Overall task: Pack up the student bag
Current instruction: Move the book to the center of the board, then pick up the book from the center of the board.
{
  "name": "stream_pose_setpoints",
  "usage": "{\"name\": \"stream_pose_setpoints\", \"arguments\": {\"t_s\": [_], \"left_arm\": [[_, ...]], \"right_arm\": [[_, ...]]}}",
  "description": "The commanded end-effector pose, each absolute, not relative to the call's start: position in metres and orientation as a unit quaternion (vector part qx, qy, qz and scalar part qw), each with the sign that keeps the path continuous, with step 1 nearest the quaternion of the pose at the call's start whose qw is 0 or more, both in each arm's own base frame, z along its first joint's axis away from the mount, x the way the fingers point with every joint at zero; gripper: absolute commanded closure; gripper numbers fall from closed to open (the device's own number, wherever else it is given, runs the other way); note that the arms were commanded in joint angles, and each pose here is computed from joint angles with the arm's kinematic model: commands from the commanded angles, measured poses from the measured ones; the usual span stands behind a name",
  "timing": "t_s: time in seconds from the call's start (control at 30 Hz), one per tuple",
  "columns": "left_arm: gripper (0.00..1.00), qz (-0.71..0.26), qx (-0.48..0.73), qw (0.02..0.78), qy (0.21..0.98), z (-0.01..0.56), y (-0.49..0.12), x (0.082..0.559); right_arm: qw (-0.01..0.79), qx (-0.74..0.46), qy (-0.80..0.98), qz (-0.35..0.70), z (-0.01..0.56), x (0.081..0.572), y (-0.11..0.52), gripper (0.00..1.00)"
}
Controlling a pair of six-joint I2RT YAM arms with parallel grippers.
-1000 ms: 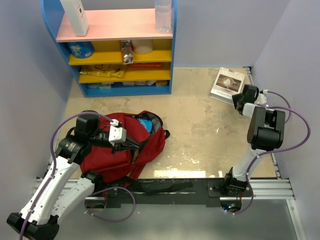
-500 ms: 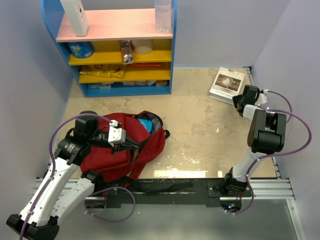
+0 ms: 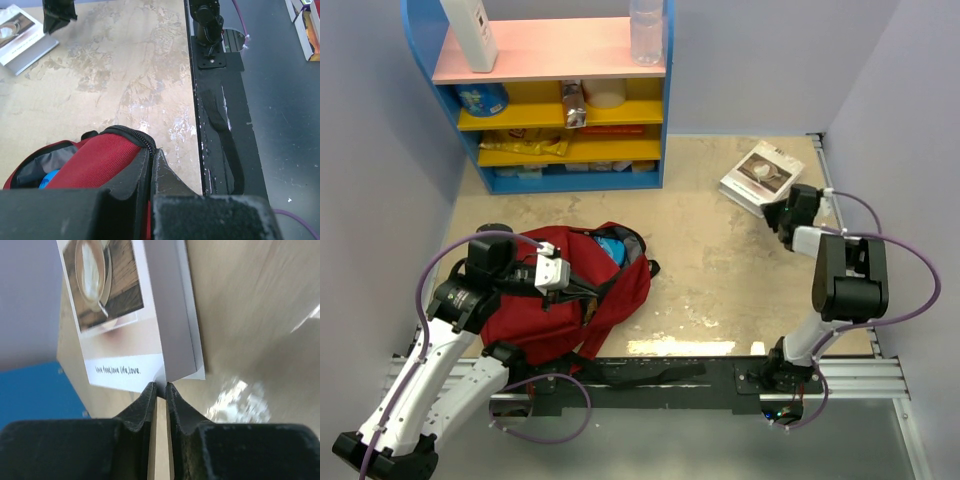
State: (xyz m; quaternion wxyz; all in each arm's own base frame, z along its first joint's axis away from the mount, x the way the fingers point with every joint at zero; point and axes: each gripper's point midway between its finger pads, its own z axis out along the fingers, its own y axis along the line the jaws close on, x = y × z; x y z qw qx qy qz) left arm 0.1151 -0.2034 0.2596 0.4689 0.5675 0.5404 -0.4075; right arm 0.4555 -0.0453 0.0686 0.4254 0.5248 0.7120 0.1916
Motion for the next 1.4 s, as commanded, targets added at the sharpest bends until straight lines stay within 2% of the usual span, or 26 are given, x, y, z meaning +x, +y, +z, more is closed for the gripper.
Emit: {"name": "stream_pose_setpoints", "arguments": {"t_s": [0.0, 0.2, 0.43, 0.47, 0.5, 0.53, 0.57, 0.63, 0.67, 0.77, 0.87, 0.93, 1.07, 1.2, 1.37], "left_arm": [[1.00, -0.413, 0.577, 0.490, 0.505, 0.277, -0.207, 0.111], [1.00, -0.411, 0.580, 0.495, 0.499, 0.285, -0.207, 0.109], [1.00, -0.413, 0.583, 0.500, 0.490, 0.292, -0.206, 0.105], [1.00, -0.413, 0.583, 0.500, 0.490, 0.292, -0.206, 0.104], [1.00, -0.412, 0.583, 0.501, 0.489, 0.292, -0.206, 0.104], [1.00, -0.413, 0.584, 0.500, 0.488, 0.293, -0.206, 0.103], [1.00, -0.414, 0.585, 0.500, 0.486, 0.293, -0.206, 0.102], [1.00, -0.414, 0.585, 0.500, 0.487, 0.293, -0.205, 0.102], [1.00, -0.414, 0.585, 0.499, 0.487, 0.293, -0.205, 0.101], [1.00, -0.410, 0.589, 0.498, 0.487, 0.293, -0.204, 0.100], [1.00, -0.409, 0.591, 0.498, 0.486, 0.293, -0.204, 0.100], [1.00, -0.409, 0.590, 0.497, 0.487, 0.292, -0.204, 0.100], [1.00, -0.406, 0.592, 0.496, 0.489, 0.291, -0.204, 0.102], [1.00, -0.405, 0.591, 0.496, 0.491, 0.293, -0.204, 0.104], [1.00, -0.398, 0.592, 0.494, 0.497, 0.290, -0.203, 0.106]], "right_arm": [[0.405, 0.465, 0.741, 0.267, 0.081, 0.445, 0.039, 1.00], [0.380, 0.394, 0.776, 0.313, 0.084, 0.403, 0.128, 1.00], [0.350, 0.359, 0.806, 0.316, 0.074, 0.363, 0.153, 1.00], [0.348, 0.356, 0.810, 0.311, 0.072, 0.360, 0.153, 0.96], [0.346, 0.355, 0.813, 0.306, 0.071, 0.358, 0.152, 0.74], [0.340, 0.352, 0.822, 0.292, 0.067, 0.354, 0.149, 0.66], [0.345, 0.354, 0.821, 0.286, 0.069, 0.356, 0.147, 0.50], [0.353, 0.357, 0.824, 0.263, 0.070, 0.357, 0.138, 0.39], [0.367, 0.362, 0.819, 0.253, 0.076, 0.362, 0.134, 0.30], [0.397, 0.380, 0.805, 0.224, 0.087, 0.374, 0.115, 0.16], [0.433, 0.414, 0.772, 0.212, 0.097, 0.387, 0.089, 0.08], [0.467, 0.435, 0.734, 0.233, 0.115, 0.402, 0.077, 0.10], [0.499, 0.471, 0.689, 0.234, 0.129, 0.427, 0.055, 0.23], [0.482, 0.479, 0.706, 0.198, 0.108, 0.450, 0.053, 0.30], [0.482, 0.480, 0.700, 0.218, 0.098, 0.463, 0.060, 0.36]]}}
